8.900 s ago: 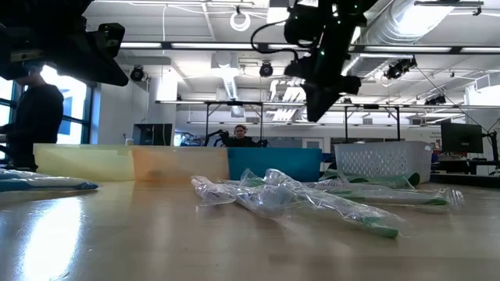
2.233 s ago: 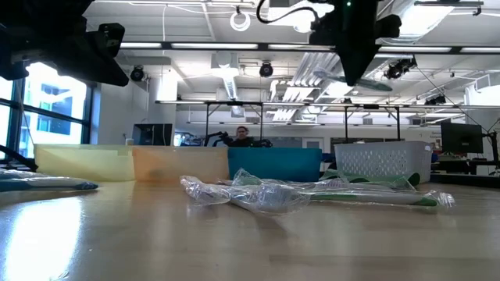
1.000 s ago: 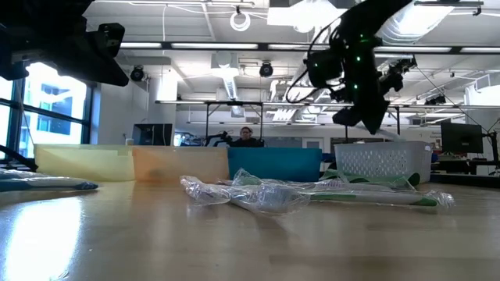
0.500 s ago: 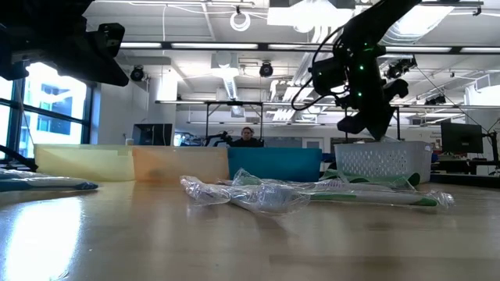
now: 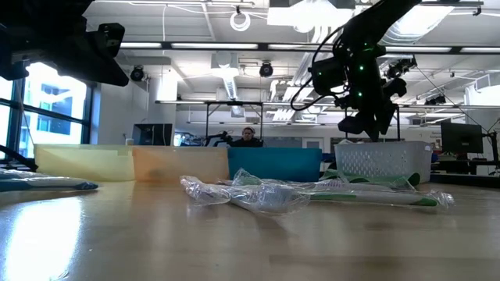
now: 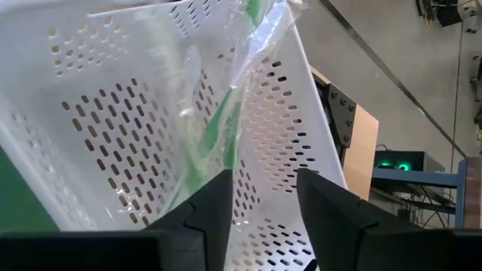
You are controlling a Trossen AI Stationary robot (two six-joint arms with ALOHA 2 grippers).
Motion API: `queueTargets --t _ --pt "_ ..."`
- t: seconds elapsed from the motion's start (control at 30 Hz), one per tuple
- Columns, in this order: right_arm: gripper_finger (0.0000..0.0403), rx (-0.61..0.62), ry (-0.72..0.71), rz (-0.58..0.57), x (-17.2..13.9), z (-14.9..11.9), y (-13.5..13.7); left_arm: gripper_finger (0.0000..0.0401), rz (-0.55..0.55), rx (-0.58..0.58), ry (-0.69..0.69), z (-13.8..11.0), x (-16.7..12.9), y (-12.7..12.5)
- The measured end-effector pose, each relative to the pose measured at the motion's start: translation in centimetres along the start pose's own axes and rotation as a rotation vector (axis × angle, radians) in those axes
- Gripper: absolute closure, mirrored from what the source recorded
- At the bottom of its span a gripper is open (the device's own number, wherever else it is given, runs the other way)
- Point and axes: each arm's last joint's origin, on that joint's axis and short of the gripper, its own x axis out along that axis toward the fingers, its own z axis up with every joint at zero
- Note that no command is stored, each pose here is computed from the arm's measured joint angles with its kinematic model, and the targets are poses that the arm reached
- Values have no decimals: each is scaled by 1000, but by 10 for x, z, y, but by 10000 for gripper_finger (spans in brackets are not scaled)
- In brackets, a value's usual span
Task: Pick & Place Toothbrushes
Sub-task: Put the green toothbrush into the white bin
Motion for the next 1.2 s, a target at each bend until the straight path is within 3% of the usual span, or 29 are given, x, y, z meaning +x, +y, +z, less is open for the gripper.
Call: queueTargets --t 0.17,0.4,0.7,0.9,1.2 --pt "256 -19 -10 2 -3 -2 3 398 0 0 0 0 0 0" --pt "282 -120 -49 23 -16 -8 9 398 0 0 0 0 0 0" --pt "304 -139 -171 110 -65 1 13 398 0 0 0 0 0 0" --pt "302 -180 -187 318 -100 -4 27 398 0 0 0 0 0 0" --pt "309 -332 -107 731 -139 -38 61 398 0 0 0 0 0 0"
